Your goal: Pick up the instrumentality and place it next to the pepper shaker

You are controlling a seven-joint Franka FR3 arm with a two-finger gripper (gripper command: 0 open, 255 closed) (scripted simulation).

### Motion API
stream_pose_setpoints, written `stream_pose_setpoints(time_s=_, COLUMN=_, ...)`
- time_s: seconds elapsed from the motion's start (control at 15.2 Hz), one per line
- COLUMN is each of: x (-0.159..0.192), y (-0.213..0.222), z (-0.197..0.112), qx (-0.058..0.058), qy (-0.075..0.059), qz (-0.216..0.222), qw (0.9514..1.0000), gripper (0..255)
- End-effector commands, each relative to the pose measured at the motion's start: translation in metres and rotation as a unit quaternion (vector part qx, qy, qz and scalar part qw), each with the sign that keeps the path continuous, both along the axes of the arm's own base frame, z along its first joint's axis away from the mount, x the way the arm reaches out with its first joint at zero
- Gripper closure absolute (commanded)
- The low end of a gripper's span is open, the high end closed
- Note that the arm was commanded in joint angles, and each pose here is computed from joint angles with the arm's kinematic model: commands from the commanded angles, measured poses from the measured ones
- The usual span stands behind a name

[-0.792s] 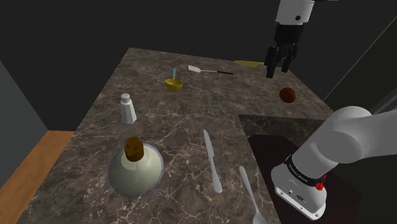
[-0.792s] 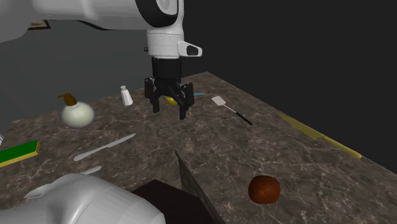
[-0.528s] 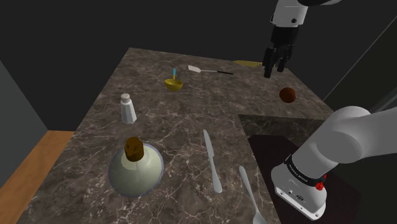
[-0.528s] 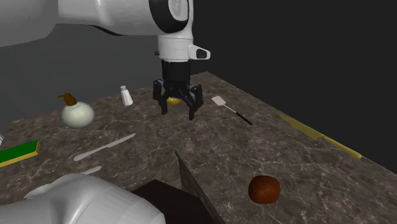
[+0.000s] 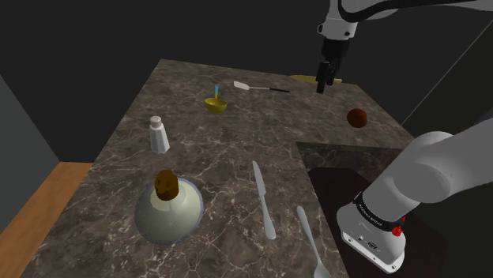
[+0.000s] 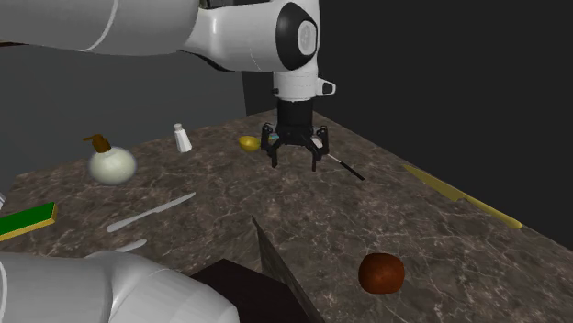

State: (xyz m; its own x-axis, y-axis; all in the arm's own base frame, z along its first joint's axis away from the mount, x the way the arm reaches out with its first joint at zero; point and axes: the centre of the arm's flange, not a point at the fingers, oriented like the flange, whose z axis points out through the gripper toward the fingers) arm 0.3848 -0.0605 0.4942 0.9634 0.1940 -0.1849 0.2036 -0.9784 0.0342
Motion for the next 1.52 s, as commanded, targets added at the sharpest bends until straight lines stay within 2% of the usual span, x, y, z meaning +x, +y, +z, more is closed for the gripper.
stream_pose_setpoints(time_s=0.0, x=0.023, y=-0.012, z=-0.009, qx=0.003, qy=-0.003, qz=0.03, qw=0.9995, gripper=0)
stream_pose_setpoints(time_s=0.33, x=0.076, y=-0.036, z=-0.032, qx=0.012, qy=-0.011, qz=0.101, qw=0.9948, gripper=0)
stream_pose_setpoints(time_s=0.73, x=0.143, y=-0.053, z=-0.059, qx=0.023, qy=-0.021, qz=0.184, qw=0.9824, gripper=0)
stream_pose_setpoints(time_s=1.06, x=0.201, y=-0.058, z=-0.081, qx=0.032, qy=-0.028, qz=0.253, qw=0.9665, gripper=0)
stream_pose_setpoints(time_s=1.45, x=0.271, y=-0.053, z=-0.106, qx=0.043, qy=-0.037, qz=0.334, qw=0.9409, gripper=0)
